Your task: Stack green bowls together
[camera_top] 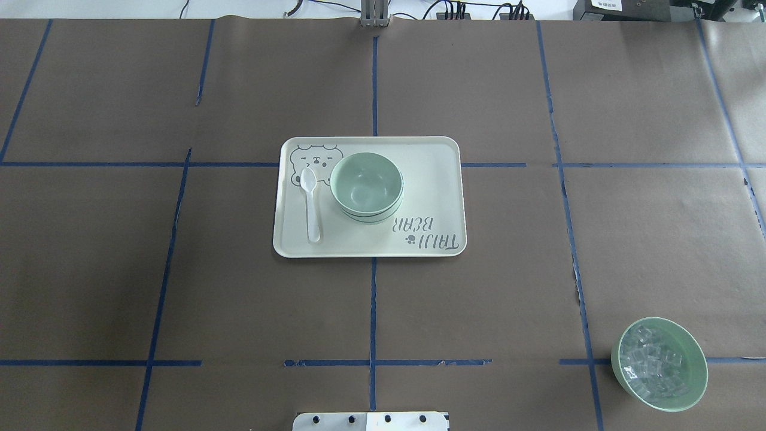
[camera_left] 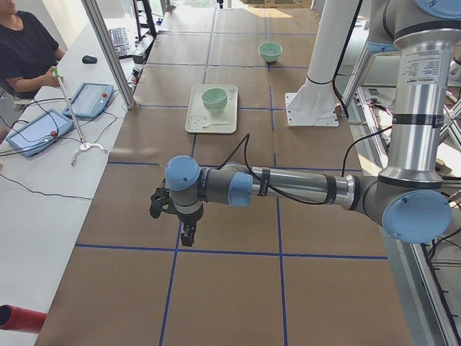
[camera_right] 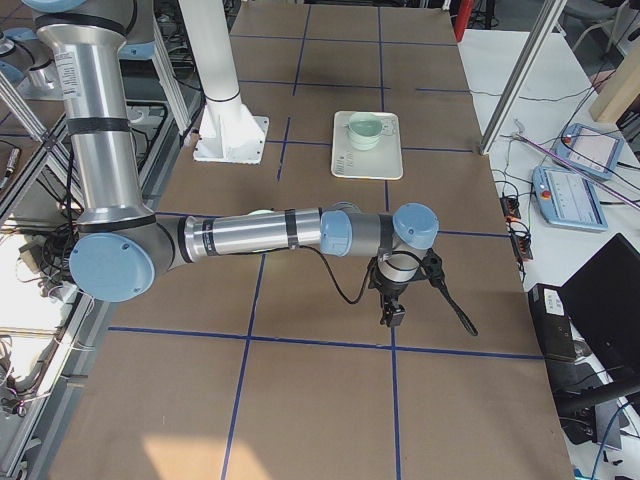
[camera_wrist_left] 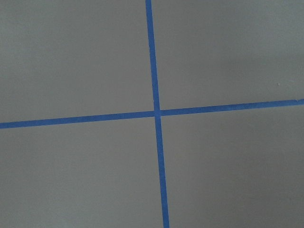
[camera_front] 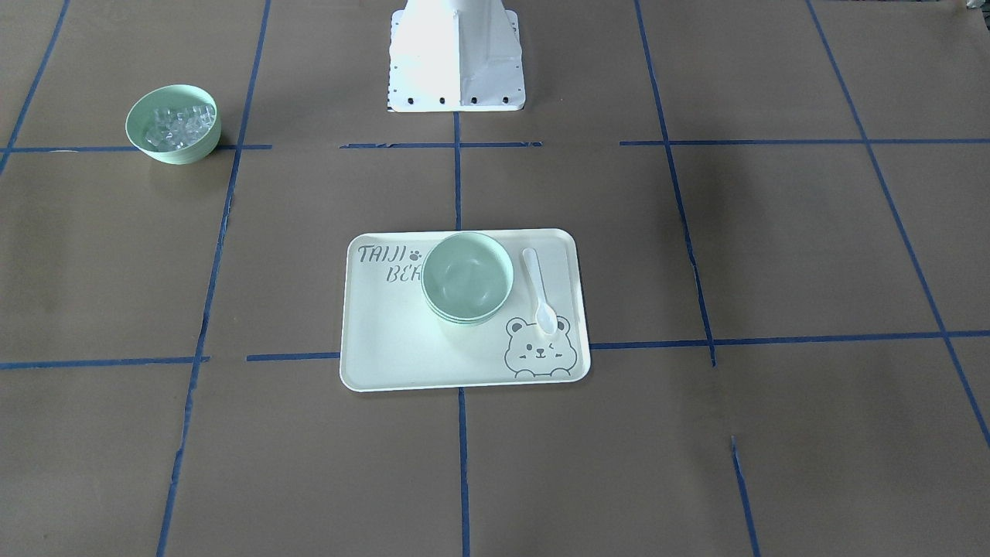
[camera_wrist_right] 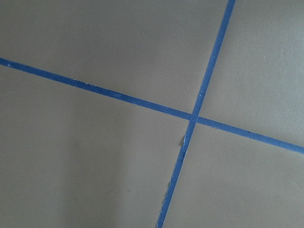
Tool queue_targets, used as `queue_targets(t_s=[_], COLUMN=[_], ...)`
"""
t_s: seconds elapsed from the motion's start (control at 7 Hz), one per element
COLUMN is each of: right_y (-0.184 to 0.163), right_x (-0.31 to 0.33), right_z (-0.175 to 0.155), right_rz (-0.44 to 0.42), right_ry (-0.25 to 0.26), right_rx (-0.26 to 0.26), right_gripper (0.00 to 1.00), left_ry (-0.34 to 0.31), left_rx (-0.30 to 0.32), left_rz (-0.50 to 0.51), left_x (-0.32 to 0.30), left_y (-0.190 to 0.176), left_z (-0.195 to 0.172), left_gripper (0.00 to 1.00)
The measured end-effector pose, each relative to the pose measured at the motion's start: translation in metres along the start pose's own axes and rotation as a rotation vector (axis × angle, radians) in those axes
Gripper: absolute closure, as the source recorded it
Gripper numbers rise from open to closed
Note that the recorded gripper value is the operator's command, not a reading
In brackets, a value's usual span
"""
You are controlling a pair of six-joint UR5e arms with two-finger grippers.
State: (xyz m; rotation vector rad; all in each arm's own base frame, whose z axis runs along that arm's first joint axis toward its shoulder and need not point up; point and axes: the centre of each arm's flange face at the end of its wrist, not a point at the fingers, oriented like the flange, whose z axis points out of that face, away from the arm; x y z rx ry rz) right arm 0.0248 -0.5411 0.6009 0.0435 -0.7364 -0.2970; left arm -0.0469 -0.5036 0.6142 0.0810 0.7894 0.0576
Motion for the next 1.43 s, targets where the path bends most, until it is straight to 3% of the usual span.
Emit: queue_targets(t_s=[0.57, 1.14, 1.43], right_y=[-0.003, -0.003, -0.003], right_x=[-0.01, -0.011, -0.012], right_z=[-0.006, -0.004, -0.004], right_rz=[-0.009, 0.012, 0.011], right_ry=[0.01, -0.003, -0.003], right_rx=[0.016, 0.015, 0.015], right_gripper=[0.0, 0.0, 0.0], left_ry=[-0.026, -0.009, 0.026], left_rx=[-0.057, -0.123, -0.103], left_rz=[0.098, 0.02, -0.011], left_x=[-0.016, -0.01, 0.004], left_y=[0.027, 0.021, 0.01], left_z=[0.019, 0.015, 0.006], left_gripper=[0.0, 0.0, 0.0])
